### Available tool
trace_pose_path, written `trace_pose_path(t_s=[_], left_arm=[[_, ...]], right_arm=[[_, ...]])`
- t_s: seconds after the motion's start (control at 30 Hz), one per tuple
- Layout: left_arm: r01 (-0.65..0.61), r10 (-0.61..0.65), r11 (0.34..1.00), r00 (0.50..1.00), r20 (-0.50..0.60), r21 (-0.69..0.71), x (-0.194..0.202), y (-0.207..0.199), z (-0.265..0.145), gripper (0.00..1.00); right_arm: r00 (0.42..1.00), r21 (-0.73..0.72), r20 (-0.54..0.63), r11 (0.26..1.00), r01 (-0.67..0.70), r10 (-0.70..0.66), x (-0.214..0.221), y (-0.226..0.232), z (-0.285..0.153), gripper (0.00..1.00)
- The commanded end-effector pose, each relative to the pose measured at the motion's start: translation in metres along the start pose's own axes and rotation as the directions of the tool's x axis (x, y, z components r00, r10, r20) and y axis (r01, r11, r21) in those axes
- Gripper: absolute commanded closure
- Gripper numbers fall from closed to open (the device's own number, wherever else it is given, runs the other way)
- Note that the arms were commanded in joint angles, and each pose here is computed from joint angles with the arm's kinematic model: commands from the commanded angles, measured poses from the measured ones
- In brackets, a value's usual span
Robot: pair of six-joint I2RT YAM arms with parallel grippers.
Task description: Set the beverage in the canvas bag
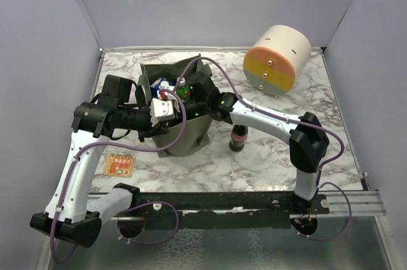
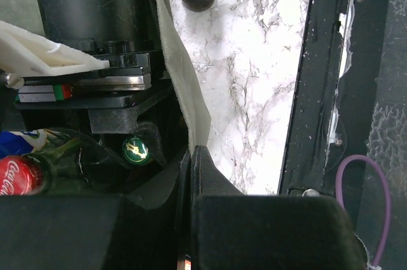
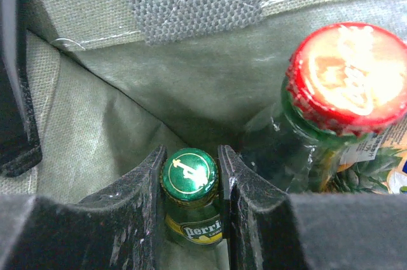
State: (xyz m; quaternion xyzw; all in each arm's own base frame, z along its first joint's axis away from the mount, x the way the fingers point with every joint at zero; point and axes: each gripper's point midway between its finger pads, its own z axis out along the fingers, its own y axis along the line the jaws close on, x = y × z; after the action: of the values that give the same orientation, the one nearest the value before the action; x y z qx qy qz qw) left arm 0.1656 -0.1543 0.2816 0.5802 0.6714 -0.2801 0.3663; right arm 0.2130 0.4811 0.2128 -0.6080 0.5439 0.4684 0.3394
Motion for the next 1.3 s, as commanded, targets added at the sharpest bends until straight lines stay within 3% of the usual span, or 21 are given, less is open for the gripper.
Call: trace_pose_path(t_s=[0.0,0.23,0.47,0.73,1.0,1.27], left_arm=[[-0.015,0.016,1.000,1.000,0.010,-0.022,0.000,-0.005,-0.004,1.00],[0.027,-0.026,0.999,0.999,0.019,-0.043,-0.004,-0.003,-0.005,1.00],[0.035,-0.034,0.997,0.999,0.020,-0.072,-0.009,0.000,-0.010,1.00],[0.014,-0.013,0.997,1.000,0.015,-0.078,-0.006,-0.004,-0.012,1.00],[0.004,-0.003,0.997,1.000,0.010,-0.083,-0.005,-0.002,-0.012,1.00],[-0.006,0.007,0.996,1.000,0.015,-0.086,-0.003,-0.005,-0.011,1.00]], right_arm=[[0.998,-0.066,0.066,0.998,0.021,-0.017,-0.022,0.028,0.011,0.99],[1.000,-0.026,-0.017,0.999,0.018,-0.019,-0.006,0.013,0.020,0.99],[0.996,-0.094,-0.081,0.995,0.039,-0.047,-0.005,0.017,0.020,0.98],[0.987,-0.128,-0.136,0.989,0.072,-0.089,0.008,0.017,0.020,0.86],[0.975,-0.152,-0.181,0.983,0.104,-0.131,0.012,0.013,0.020,0.65],[0.969,-0.150,-0.201,0.982,0.113,-0.142,0.012,0.009,0.020,0.61]])
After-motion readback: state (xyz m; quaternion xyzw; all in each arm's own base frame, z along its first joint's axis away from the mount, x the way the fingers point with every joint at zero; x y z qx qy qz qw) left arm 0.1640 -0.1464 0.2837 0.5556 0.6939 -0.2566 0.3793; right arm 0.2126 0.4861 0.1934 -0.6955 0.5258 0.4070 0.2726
